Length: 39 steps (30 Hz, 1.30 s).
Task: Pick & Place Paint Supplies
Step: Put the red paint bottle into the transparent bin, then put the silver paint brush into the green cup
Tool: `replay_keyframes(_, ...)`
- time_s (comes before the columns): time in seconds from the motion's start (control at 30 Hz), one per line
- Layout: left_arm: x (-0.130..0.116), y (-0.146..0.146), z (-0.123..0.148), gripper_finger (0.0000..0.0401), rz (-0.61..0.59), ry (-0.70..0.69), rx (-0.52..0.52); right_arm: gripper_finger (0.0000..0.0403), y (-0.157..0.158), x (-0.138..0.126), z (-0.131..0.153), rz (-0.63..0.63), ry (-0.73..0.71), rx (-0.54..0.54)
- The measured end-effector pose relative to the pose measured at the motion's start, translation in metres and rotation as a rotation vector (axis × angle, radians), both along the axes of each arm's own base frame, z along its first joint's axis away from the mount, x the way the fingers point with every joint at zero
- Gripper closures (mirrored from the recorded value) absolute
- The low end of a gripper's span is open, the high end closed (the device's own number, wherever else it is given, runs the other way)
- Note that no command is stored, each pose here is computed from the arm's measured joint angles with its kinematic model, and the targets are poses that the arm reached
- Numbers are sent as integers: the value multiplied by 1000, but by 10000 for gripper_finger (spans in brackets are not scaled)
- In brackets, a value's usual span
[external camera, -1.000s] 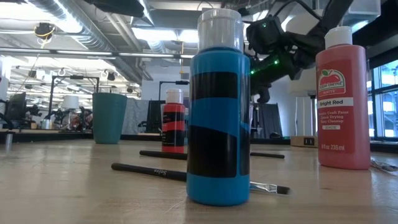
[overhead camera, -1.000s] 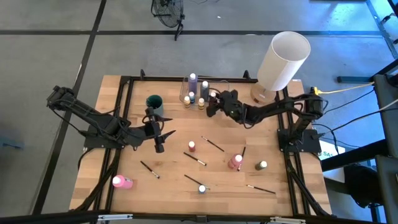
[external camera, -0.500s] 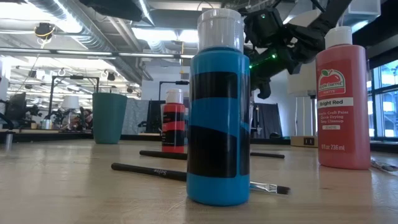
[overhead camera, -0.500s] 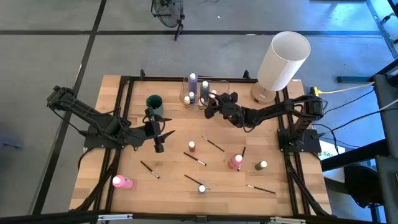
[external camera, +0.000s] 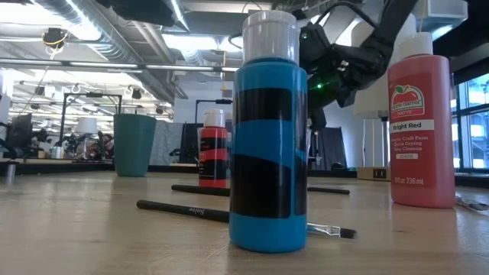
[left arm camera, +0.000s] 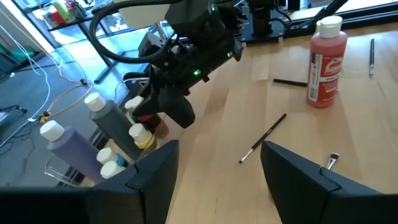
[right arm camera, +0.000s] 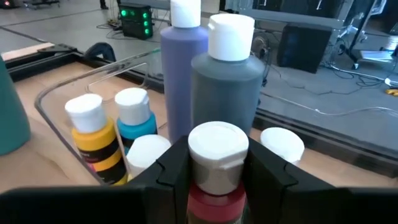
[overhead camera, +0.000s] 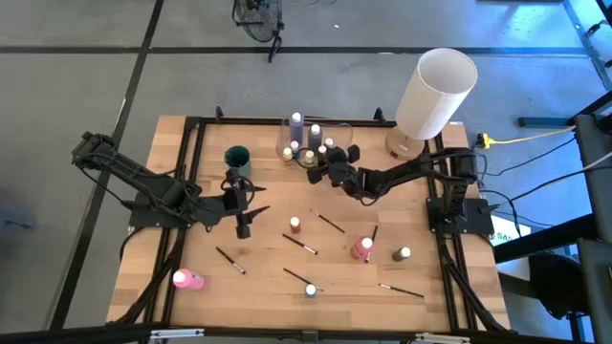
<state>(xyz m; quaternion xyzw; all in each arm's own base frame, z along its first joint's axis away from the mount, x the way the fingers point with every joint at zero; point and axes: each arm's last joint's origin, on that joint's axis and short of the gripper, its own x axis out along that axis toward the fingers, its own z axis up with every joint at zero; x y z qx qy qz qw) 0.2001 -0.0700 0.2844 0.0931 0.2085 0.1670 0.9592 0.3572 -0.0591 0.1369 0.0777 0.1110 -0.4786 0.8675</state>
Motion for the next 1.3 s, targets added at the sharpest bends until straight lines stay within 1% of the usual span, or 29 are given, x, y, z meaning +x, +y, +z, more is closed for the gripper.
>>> replay_keyframes(0.3,-1,0,-2,178,8,13,-8,289,0,0,-1,-6,0,11)
replay_keyframes(0.6,-1,0,-2,178,-6,17,-21,289,-1,-1,-7,4,-18,66)
replay_keyframes(0.93,-1,0,-5,178,-7,24,-27,288,-2,-2,-6,-6,-22,72)
replay_keyframes(1.13,-1,0,-5,178,-7,24,-26,234,-2,-2,-6,-13,-29,76)
replay_keyframes(1.3,-1,0,-5,178,-7,24,-26,226,-2,-2,-6,-7,-28,78)
